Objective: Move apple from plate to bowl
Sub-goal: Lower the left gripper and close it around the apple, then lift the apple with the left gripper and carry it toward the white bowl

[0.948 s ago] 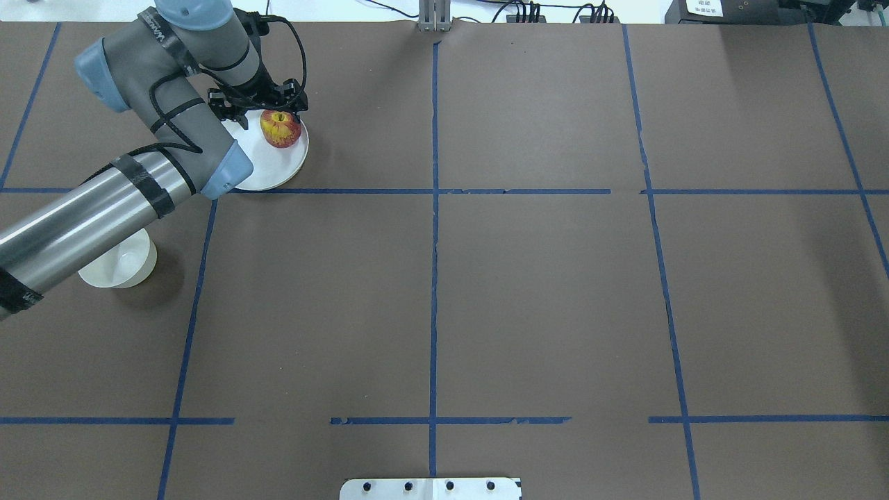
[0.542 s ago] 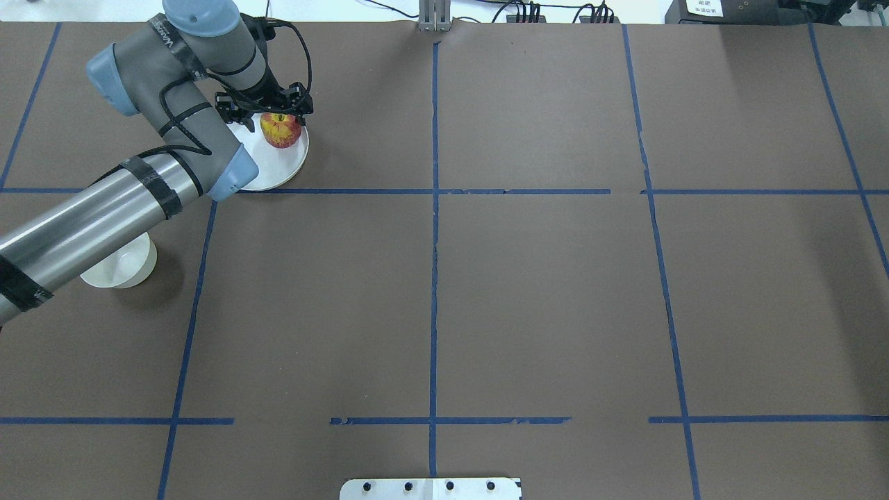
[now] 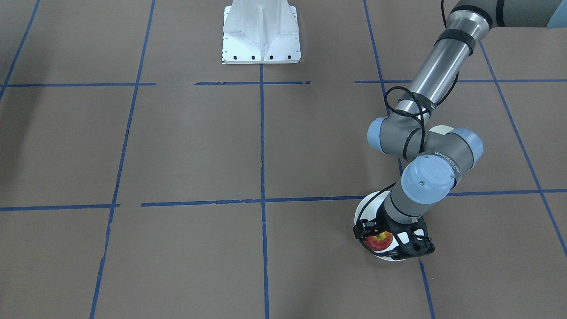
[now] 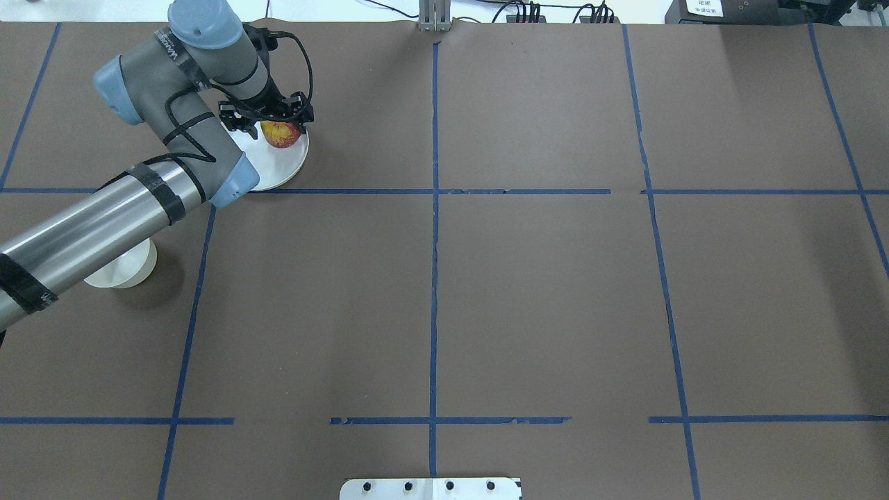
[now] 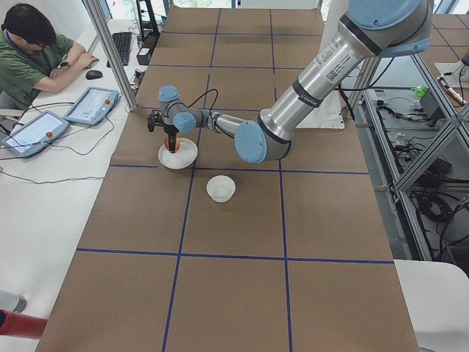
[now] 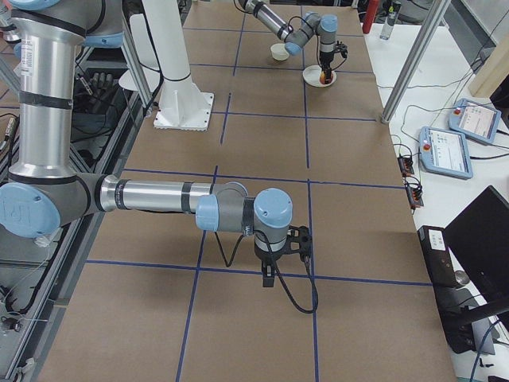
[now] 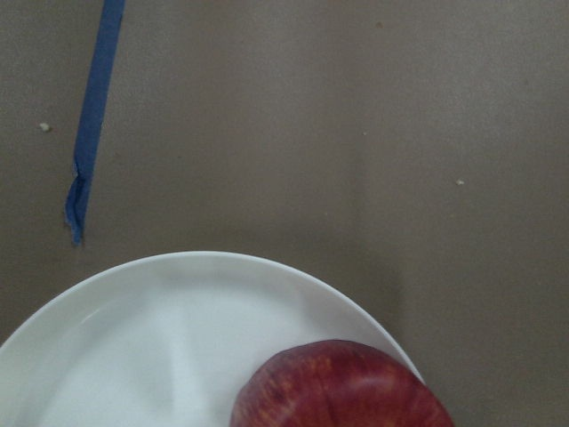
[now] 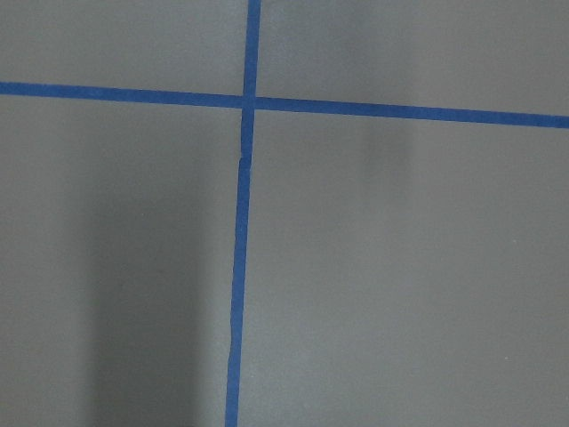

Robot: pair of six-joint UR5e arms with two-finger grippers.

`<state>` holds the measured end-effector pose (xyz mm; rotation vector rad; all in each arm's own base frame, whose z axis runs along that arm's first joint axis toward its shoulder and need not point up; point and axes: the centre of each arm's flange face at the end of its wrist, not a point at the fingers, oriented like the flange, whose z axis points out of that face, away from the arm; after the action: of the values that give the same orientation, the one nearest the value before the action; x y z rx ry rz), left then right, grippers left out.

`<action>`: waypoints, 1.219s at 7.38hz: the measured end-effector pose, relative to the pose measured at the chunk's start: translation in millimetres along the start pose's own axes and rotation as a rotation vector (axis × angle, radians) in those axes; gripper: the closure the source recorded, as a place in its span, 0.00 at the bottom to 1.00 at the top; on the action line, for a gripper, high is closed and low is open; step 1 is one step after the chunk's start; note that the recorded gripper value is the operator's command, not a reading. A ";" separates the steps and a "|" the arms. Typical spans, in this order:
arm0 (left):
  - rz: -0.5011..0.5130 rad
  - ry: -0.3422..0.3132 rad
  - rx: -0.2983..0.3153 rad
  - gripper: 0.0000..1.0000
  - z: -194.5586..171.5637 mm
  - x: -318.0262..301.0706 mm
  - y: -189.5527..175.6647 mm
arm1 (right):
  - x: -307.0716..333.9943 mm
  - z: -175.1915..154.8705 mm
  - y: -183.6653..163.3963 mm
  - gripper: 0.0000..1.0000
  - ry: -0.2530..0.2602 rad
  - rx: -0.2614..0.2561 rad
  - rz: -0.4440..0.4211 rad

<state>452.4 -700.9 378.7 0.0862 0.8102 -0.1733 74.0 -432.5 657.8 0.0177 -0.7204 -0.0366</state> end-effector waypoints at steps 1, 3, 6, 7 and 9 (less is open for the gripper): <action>0.003 0.001 0.001 0.52 -0.5 0.3 0.0 | 0.1 0.0 0.0 0.00 0.001 0.000 -0.001; 0.011 0.012 0.012 0.68 -9.9 1.9 -3.9 | 0.1 0.0 0.0 0.00 0.001 0.000 0.000; 0.007 0.060 0.046 0.69 -67.5 -2.7 -19.5 | 0.1 0.1 0.0 0.00 0.001 0.000 0.000; 0.021 0.062 0.030 0.69 -87.9 -18.9 -9.1 | 0.1 0.1 0.0 0.00 0.001 0.000 0.000; 0.092 0.041 0.010 0.69 -139.3 -72.3 37.8 | 0.2 0.1 0.0 0.00 0.001 0.000 0.000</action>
<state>311.4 -635.0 335.9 0.1364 0.8442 -0.0891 74.1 -432.5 658.0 0.0175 -0.7194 -0.0364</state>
